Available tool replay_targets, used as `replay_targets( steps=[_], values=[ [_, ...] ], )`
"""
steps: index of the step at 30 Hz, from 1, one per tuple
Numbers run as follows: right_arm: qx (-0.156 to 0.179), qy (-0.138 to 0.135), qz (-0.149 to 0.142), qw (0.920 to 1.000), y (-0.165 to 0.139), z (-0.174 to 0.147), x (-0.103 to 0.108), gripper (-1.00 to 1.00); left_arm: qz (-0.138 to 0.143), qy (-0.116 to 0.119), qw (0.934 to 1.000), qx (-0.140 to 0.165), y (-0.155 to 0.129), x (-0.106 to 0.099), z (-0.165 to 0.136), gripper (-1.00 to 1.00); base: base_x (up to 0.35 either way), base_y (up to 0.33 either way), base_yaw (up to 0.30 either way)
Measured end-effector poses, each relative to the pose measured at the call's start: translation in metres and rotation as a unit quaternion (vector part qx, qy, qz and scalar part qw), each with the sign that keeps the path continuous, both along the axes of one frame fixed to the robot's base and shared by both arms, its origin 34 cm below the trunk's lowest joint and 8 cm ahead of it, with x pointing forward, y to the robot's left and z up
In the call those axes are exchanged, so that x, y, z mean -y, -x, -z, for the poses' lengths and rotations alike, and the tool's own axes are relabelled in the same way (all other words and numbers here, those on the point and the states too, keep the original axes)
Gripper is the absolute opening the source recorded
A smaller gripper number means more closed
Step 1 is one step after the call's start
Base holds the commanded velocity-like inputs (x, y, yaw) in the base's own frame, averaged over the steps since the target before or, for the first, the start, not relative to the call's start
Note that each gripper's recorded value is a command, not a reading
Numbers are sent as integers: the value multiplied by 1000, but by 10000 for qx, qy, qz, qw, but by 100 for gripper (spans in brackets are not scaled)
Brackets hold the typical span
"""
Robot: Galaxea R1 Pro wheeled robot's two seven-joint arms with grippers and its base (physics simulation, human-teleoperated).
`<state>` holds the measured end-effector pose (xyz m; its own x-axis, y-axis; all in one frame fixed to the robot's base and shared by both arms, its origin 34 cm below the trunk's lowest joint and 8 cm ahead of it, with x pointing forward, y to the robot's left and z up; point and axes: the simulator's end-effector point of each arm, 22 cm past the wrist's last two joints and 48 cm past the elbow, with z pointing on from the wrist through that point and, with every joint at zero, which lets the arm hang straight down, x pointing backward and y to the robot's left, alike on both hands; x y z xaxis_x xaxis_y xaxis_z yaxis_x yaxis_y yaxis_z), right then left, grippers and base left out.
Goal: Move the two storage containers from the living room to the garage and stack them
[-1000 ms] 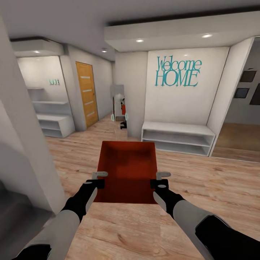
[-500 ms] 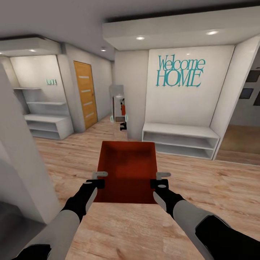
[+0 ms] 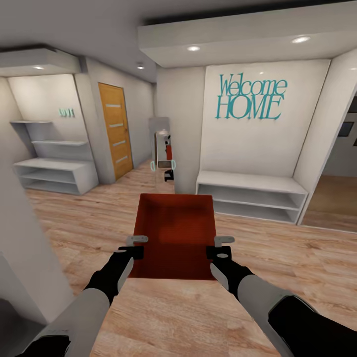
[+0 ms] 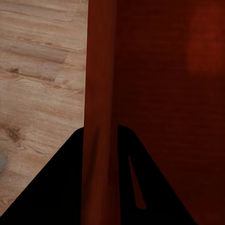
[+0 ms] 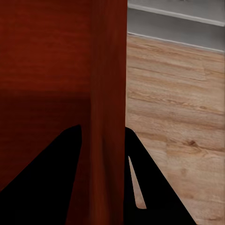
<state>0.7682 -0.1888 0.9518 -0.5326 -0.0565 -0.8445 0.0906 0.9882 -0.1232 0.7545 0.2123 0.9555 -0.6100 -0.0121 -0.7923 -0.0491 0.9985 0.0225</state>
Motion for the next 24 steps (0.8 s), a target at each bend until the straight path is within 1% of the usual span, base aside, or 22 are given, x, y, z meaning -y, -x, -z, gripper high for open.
replay_targets(
  steps=[24],
  values=[
    [-7,2,0,10000,0,0,0,-100,0,2,10000,-7,0,0,1,-100,322,0,0]
  ],
)
